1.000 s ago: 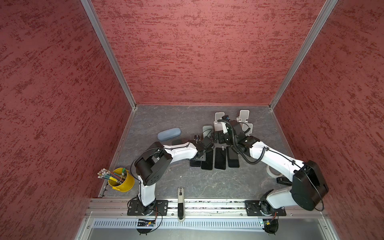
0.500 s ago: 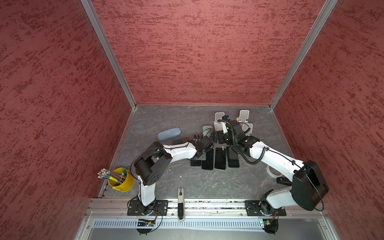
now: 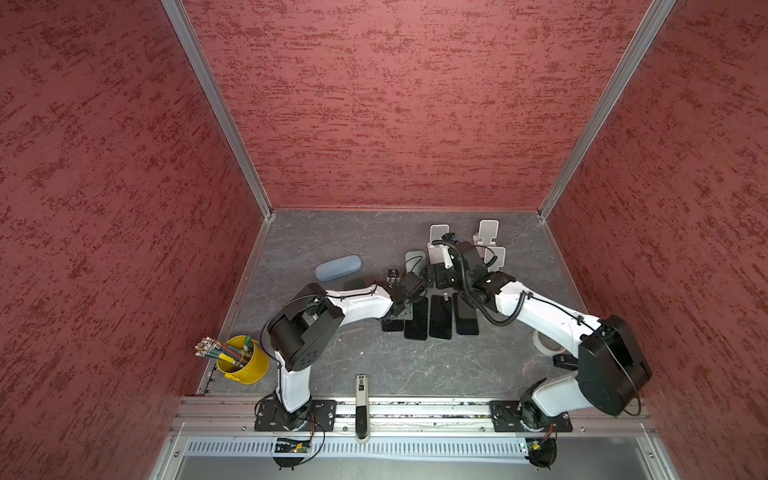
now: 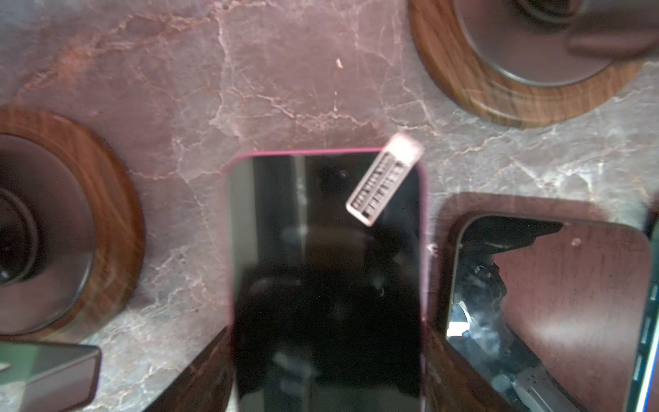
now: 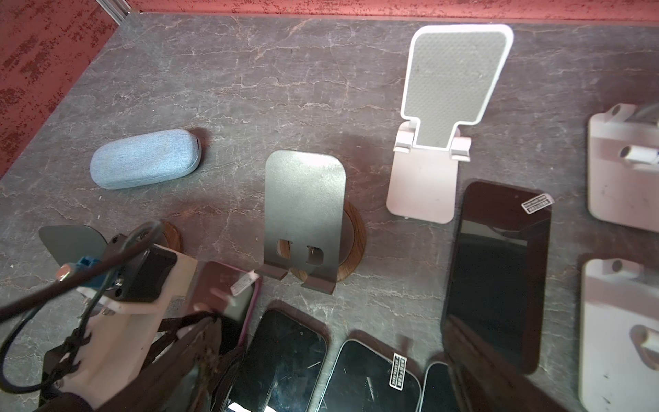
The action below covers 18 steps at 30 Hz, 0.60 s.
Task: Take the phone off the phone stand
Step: 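Lower the pink-edged phone flat beside the laid phones and open the left gripper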
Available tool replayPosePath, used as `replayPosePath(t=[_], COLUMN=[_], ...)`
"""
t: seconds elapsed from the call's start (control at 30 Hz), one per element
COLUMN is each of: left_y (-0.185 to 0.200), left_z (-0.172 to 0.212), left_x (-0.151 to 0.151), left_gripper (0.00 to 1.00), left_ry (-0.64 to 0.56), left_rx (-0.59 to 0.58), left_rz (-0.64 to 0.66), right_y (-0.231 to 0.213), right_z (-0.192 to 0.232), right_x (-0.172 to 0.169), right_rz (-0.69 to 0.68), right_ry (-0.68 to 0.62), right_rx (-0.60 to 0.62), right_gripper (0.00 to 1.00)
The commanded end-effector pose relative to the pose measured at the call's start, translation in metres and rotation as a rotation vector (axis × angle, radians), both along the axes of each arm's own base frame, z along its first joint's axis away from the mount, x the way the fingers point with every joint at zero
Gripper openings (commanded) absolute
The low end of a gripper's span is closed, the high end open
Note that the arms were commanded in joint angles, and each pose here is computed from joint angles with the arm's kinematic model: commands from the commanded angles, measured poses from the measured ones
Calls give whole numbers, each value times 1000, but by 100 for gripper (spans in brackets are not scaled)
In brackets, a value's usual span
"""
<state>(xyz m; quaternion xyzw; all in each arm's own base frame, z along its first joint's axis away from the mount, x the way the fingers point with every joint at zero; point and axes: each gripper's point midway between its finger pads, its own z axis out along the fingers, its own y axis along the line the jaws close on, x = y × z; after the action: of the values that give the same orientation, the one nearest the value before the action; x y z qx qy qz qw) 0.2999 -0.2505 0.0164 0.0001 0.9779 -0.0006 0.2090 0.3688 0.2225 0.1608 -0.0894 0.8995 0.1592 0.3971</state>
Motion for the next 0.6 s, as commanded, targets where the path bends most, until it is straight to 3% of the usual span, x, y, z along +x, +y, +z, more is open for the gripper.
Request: replayPosePath(t=[0.0,0.3,0.57], left_y=[24,23,11], left_z=[-29,-19,34], left_x=[-23,-20,-6], left_gripper=[81,85,93], left_ry=[103,73,-69], left_rx=[83,64,32], left_rz=[-4,-12,-64], right_y=[0,-1,-8], right_z=[13,19,28], right_x=[7,9,11], right_rz=[-15,-23,-53], right_ry=[-14,-19,-39], right_rx=[33,37,16], right_gripper=[99,99,99])
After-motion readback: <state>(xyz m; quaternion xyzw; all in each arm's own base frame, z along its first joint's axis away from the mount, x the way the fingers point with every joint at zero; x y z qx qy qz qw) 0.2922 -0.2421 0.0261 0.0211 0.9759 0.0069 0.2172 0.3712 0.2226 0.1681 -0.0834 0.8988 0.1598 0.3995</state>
